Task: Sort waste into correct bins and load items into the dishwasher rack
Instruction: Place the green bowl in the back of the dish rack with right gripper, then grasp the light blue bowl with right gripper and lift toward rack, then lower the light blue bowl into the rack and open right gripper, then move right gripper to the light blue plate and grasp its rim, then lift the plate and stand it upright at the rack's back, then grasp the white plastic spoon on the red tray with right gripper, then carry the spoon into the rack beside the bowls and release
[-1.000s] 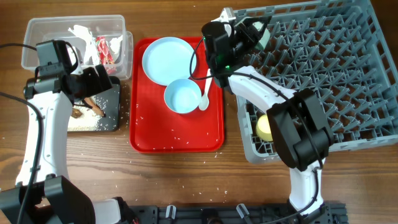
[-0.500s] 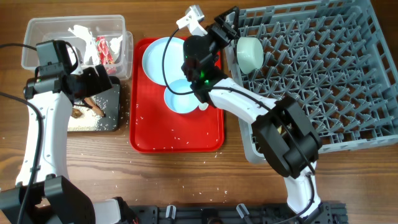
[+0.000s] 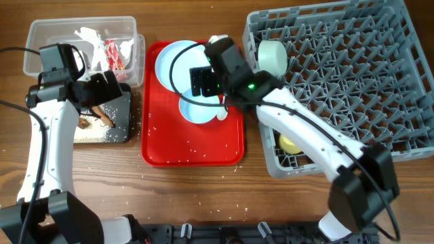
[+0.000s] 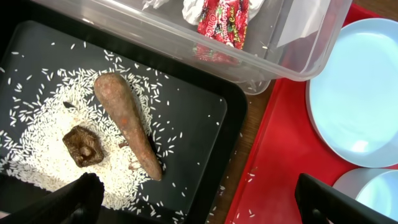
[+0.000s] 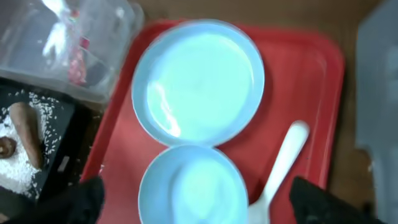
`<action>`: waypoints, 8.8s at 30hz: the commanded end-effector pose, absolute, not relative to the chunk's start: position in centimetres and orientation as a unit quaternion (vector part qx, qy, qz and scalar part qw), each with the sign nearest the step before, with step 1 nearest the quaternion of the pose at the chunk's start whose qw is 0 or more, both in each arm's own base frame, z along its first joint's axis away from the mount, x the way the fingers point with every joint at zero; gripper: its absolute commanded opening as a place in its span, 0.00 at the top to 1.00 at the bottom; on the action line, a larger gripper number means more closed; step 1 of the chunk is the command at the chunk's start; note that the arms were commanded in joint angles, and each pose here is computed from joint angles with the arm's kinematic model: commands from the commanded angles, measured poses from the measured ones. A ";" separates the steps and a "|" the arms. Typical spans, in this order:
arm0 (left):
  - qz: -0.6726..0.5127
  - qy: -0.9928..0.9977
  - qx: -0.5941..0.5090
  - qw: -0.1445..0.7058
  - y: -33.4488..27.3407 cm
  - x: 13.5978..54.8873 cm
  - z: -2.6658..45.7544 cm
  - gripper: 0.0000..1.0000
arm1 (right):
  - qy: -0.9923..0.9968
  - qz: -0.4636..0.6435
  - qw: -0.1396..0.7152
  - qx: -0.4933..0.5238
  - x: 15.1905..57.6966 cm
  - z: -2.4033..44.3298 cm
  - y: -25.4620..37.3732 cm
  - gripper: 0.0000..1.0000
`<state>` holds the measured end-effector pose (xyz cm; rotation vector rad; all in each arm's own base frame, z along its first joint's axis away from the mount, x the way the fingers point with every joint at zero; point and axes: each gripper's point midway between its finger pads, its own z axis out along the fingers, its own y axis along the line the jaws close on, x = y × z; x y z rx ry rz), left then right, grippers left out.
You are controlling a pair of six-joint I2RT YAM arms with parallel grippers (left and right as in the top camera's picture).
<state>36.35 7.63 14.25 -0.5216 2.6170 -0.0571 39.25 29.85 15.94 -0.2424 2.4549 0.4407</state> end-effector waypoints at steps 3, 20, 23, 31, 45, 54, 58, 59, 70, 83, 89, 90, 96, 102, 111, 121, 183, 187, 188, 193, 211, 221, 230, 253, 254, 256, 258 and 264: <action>-0.021 0.950 -0.184 0.250 7.7 36.7 15.4 0.00 | 0.971 0.134 0.197 -0.028 37.1 7.9 28.9 0.38; -0.021 0.950 -0.184 0.250 7.7 36.7 15.4 0.00 | 0.957 0.093 0.273 -0.040 38.8 16.3 24.8 0.96; -0.020 0.950 -0.184 0.250 7.8 36.6 15.4 0.00 | 0.887 -0.066 0.452 0.070 39.2 28.2 14.2 0.96; -0.021 0.950 -0.184 0.250 7.7 36.7 15.4 0.00 | 0.822 -0.449 0.345 -0.048 37.8 27.5 2.2 0.96; -0.021 0.950 -0.184 0.250 7.7 36.7 15.4 0.00 | 0.833 -0.484 0.171 -0.206 39.5 16.9 3.3 0.96; -0.021 0.950 -0.184 0.250 7.7 36.7 15.4 0.00 | 0.864 -0.425 0.184 -0.199 39.0 15.2 5.5 0.96; -0.021 0.950 -0.184 0.250 7.7 36.7 15.4 0.00 | 0.779 -0.572 0.206 -0.156 38.9 20.4 2.5 0.96; -0.020 0.950 -0.184 0.250 7.8 36.6 15.4 0.00 | 0.771 -0.582 0.205 -0.158 38.9 20.8 2.4 0.96; -0.020 0.950 -0.184 0.250 7.8 36.6 15.4 0.00 | 0.780 -0.558 0.171 -0.224 38.9 16.8 5.2 0.96; -0.021 0.950 -0.184 0.250 7.8 36.6 15.4 0.00 | 0.836 -0.418 0.167 -0.314 36.1 12.2 12.9 0.00; -0.021 0.950 -0.184 0.250 7.7 36.7 15.4 0.00 | 0.858 -0.355 0.204 -0.309 36.0 14.2 15.3 0.00; -0.021 0.950 -0.184 0.250 7.7 36.7 15.4 0.00 | 0.871 -0.318 0.211 -0.309 36.1 14.5 16.5 0.00; -0.021 0.950 -0.184 0.250 7.7 36.7 15.4 0.00 | 0.910 0.113 0.195 -0.348 32.7 15.3 29.1 0.00; -0.021 0.950 -0.184 0.250 7.7 36.7 15.4 0.00 | 0.932 0.139 0.282 -0.181 41.8 16.1 25.5 0.12; -0.021 0.950 -0.184 0.250 7.7 36.7 15.4 0.00 | 0.942 0.013 0.240 -0.235 44.7 6.1 23.2 0.19; -0.021 0.950 -0.184 0.250 7.7 36.7 15.4 0.00 | 0.936 -0.098 0.229 -0.250 45.9 3.1 20.0 0.21; -0.021 0.950 -0.184 0.250 7.7 36.7 15.4 0.00 | 0.841 -0.165 0.511 0.068 39.6 37.2 5.7 0.96; -0.020 0.950 -0.184 0.250 7.8 36.6 15.4 0.00 | 0.799 -0.382 0.453 0.100 38.6 37.6 -2.8 0.96; -0.021 0.950 -0.184 0.250 7.7 36.7 15.4 0.00 | 0.800 -0.399 0.438 0.088 39.6 36.3 -3.3 0.96; -0.021 0.950 -0.184 0.250 7.7 36.7 15.4 0.00 | 0.805 -0.463 0.371 0.018 46.1 28.8 -4.5 0.96; -0.021 0.950 -0.184 0.250 7.7 36.7 15.4 0.00 | 0.856 -0.316 0.409 -0.019 46.9 26.9 -0.6 0.00; -0.021 0.950 -0.184 0.250 7.7 36.7 15.4 0.00 | 0.912 0.181 0.353 -0.109 41.4 24.3 19.8 0.00; -0.021 0.950 -0.184 0.250 7.7 36.7 15.4 0.00 | 0.981 0.139 0.138 0.002 37.4 7.5 25.8 0.45; -0.021 0.950 -0.184 0.250 7.7 36.7 15.4 0.00 | 0.989 0.107 0.102 0.017 38.5 -0.6 26.1 0.96; -0.021 0.950 -0.184 0.250 7.7 36.7 15.4 0.00 | 0.987 0.117 0.106 -0.007 38.7 0.6 26.7 0.96; -0.021 0.950 -0.184 0.250 7.7 36.7 15.4 0.00 | 0.977 0.138 0.154 -0.048 39.9 6.2 27.4 0.96; -0.021 0.950 -0.184 0.250 7.7 36.7 15.4 0.00 | 0.961 0.153 0.222 -0.068 40.9 12.7 27.2 0.96; -0.021 0.950 -0.184 0.250 7.7 36.7 15.4 0.00 | 0.934 0.104 0.339 0.045 39.7 24.4 19.5 0.96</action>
